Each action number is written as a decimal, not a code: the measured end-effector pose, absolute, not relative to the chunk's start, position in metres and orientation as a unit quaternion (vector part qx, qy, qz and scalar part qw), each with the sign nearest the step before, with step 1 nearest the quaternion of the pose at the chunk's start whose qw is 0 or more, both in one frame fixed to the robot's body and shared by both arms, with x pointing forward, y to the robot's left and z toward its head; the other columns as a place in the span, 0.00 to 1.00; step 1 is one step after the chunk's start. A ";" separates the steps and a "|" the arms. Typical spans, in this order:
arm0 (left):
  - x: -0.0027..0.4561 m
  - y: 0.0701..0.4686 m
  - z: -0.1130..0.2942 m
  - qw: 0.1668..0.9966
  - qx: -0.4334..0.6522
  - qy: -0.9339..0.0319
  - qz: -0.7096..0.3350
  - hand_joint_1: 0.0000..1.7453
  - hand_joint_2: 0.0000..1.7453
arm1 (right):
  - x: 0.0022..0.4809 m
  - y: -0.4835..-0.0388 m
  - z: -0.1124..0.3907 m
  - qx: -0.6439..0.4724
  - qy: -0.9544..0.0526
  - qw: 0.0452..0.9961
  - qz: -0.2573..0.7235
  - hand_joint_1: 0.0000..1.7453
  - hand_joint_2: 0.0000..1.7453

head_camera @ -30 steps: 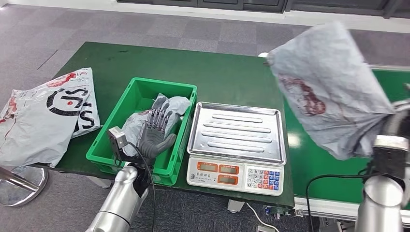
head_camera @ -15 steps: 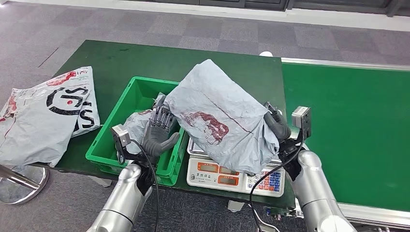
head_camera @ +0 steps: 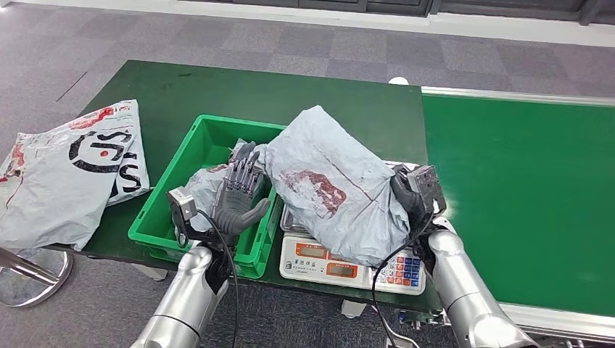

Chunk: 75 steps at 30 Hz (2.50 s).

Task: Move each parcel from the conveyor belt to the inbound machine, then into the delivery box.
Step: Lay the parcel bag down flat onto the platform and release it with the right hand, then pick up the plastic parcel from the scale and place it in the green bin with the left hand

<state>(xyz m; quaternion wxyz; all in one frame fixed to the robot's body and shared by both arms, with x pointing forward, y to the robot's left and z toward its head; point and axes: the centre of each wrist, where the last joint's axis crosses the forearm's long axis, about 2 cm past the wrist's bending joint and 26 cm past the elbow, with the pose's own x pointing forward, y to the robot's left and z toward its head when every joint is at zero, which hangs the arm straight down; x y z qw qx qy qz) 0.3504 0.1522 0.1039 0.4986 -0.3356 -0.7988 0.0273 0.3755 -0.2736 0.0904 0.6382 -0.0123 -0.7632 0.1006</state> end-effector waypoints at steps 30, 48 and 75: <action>0.351 0.155 0.102 0.502 -0.333 -0.798 0.021 0.00 1.00 | 0.355 -0.275 0.114 -0.187 -0.790 0.528 0.249 0.00 1.00; 0.372 0.172 0.177 0.400 -0.005 -0.917 0.001 0.00 1.00 | 0.310 -0.318 0.169 -0.236 -0.870 0.404 0.155 0.00 1.00; 0.387 0.076 0.149 0.632 -0.038 -0.601 -0.488 0.00 1.00 | 0.321 -0.299 0.221 -0.244 -0.903 0.317 0.157 0.00 1.00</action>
